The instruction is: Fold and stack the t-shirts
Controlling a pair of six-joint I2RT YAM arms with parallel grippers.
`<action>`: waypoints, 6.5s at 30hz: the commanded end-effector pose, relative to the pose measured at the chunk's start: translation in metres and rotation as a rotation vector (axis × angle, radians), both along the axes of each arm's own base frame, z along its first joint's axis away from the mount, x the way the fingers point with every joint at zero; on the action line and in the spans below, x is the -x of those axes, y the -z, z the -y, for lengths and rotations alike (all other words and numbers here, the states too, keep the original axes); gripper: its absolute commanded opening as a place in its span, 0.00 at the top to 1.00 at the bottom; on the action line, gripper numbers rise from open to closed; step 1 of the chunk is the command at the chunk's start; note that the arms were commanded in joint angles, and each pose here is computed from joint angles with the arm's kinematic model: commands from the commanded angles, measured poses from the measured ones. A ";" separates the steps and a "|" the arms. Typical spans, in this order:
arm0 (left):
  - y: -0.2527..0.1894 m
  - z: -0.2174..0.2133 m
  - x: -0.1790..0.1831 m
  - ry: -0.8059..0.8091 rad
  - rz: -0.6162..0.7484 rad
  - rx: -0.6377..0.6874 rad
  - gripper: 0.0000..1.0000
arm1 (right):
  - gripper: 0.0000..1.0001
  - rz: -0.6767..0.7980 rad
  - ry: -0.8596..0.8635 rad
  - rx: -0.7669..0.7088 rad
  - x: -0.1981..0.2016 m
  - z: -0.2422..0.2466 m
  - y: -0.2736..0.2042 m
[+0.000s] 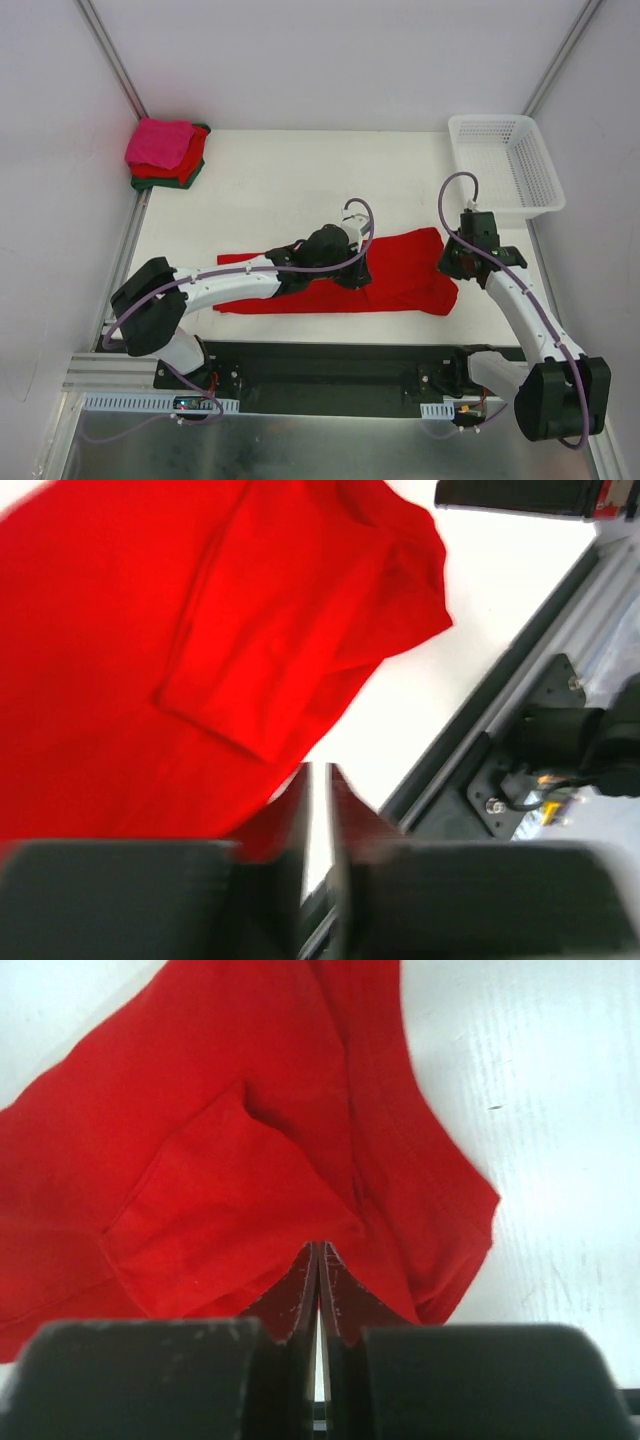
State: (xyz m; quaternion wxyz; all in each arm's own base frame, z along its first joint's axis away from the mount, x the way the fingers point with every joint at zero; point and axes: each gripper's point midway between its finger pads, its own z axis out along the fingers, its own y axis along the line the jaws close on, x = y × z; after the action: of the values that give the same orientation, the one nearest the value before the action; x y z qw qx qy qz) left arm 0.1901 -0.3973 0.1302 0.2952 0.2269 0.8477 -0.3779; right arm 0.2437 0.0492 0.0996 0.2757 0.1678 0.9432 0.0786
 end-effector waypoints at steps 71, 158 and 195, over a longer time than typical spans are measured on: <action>0.105 -0.265 -0.161 -0.661 -0.159 -0.566 1.00 | 0.99 -0.273 -0.285 0.211 -0.012 -0.094 0.093; 0.094 -0.109 0.038 -0.226 -0.325 -0.539 1.00 | 0.98 -0.361 -0.554 0.184 -0.148 -0.140 0.084; -0.020 -0.030 -0.125 -0.046 0.152 -0.213 0.99 | 0.31 0.270 -0.249 0.067 0.003 -0.050 -0.134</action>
State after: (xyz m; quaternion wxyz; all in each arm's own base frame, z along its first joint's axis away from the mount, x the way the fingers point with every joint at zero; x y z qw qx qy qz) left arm 0.2885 -0.3116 0.1212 0.3040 0.2196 0.9085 -0.1844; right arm 0.2645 0.1103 0.2407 0.4052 0.0028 0.9084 0.1029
